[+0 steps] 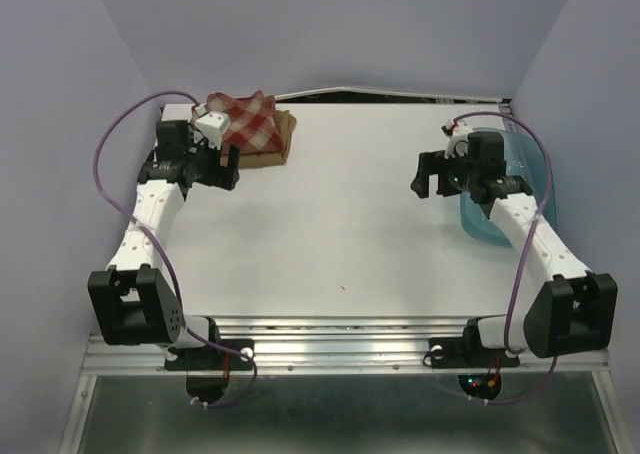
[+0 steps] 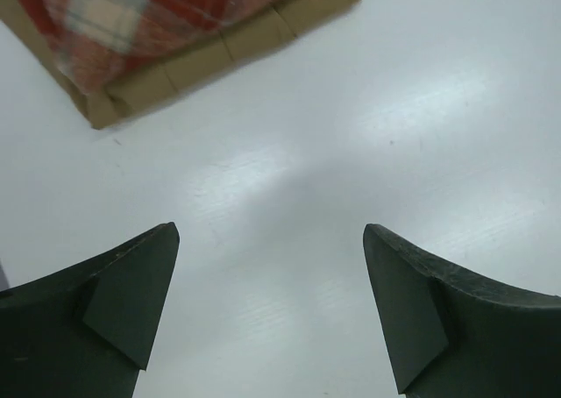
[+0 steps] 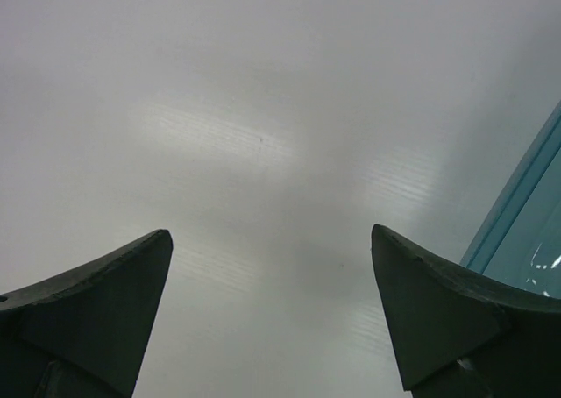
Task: Fold and stack the skirts
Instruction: Neatly place the folded skirt to the corner
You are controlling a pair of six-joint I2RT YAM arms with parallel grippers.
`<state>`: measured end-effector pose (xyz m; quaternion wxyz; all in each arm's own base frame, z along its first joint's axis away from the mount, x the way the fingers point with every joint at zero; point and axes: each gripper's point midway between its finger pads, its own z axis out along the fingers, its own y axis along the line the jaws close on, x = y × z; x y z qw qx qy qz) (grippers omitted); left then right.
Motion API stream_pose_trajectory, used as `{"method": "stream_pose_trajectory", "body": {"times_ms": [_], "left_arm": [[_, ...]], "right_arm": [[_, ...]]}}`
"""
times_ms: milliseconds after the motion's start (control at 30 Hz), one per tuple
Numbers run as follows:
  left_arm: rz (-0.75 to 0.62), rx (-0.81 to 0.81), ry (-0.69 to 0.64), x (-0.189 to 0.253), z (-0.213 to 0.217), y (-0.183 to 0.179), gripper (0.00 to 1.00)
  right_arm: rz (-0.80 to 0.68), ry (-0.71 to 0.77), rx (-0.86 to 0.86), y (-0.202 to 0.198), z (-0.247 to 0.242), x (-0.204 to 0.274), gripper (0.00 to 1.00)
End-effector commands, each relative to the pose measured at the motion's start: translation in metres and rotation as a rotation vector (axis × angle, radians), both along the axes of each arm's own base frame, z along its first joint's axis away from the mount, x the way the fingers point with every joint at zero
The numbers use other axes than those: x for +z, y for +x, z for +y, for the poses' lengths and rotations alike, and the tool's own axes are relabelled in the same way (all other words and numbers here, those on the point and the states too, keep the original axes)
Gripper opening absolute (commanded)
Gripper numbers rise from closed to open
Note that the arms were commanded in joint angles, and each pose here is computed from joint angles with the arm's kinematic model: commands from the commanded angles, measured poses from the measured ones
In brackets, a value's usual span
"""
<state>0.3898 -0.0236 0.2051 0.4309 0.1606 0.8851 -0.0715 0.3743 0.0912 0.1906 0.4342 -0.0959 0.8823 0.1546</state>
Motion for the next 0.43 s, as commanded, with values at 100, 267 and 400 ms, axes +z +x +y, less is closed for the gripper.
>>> {"method": "stream_pose_trajectory", "body": {"times_ms": [100, 267, 400], "left_arm": [[-0.125, -0.121, 0.027, 0.003, -0.050, -0.030, 0.99], [-0.098, -0.149, 0.011, -0.006, -0.066, -0.040, 0.99], [-0.123, -0.163, 0.007, 0.001, -0.072, -0.044, 0.99]], "right_arm": [[0.090, 0.012, 0.140, -0.065, 0.010, -0.028, 1.00], [0.129, 0.074, 0.170, -0.080, 0.020, -0.033, 1.00], [0.122, 0.091, 0.182, -0.084, 0.023, -0.031, 1.00]]}}
